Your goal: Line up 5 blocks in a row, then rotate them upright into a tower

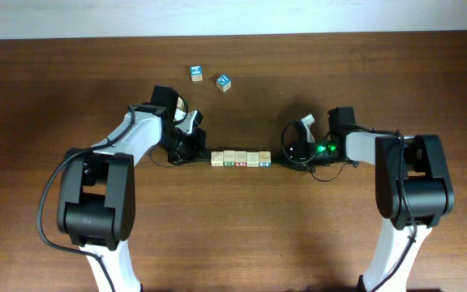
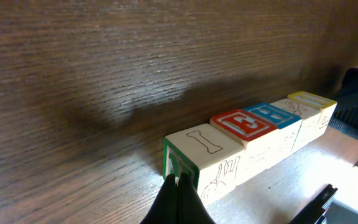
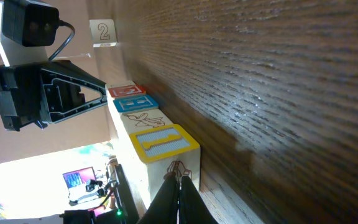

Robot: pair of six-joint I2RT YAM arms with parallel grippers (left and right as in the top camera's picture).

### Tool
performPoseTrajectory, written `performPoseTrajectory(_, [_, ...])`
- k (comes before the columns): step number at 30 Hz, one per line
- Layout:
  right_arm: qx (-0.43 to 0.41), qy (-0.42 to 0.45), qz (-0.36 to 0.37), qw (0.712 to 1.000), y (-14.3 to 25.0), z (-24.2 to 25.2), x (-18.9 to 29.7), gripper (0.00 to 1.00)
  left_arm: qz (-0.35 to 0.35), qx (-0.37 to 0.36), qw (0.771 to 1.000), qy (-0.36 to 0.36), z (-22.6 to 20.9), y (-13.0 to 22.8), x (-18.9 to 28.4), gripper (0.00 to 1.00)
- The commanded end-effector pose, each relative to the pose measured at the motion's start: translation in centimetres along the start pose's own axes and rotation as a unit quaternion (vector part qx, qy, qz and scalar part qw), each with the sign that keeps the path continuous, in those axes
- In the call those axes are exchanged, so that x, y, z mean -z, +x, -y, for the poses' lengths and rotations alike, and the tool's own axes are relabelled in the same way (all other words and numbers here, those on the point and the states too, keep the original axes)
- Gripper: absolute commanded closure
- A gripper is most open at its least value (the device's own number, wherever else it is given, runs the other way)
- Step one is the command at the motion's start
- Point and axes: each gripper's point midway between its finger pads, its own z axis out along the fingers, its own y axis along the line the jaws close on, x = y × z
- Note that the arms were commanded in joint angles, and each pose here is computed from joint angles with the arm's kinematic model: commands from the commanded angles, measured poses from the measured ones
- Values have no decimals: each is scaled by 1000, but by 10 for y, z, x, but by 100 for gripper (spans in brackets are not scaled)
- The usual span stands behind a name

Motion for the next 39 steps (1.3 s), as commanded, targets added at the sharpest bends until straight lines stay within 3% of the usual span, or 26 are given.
performPoseTrajectory(1, [13, -16, -12, 1000, 2, -7, -7, 96, -7, 5, 1000, -1, -5, 4, -5, 100])
performPoseTrajectory(20, [64, -50, -16, 997, 0, -45, -9, 95, -8, 6, 1000, -1, -5, 4, -5, 100])
performPoseTrajectory(39, [90, -35, -54, 994, 5, -80, -46, 95, -7, 5, 1000, -2, -5, 4, -5, 100])
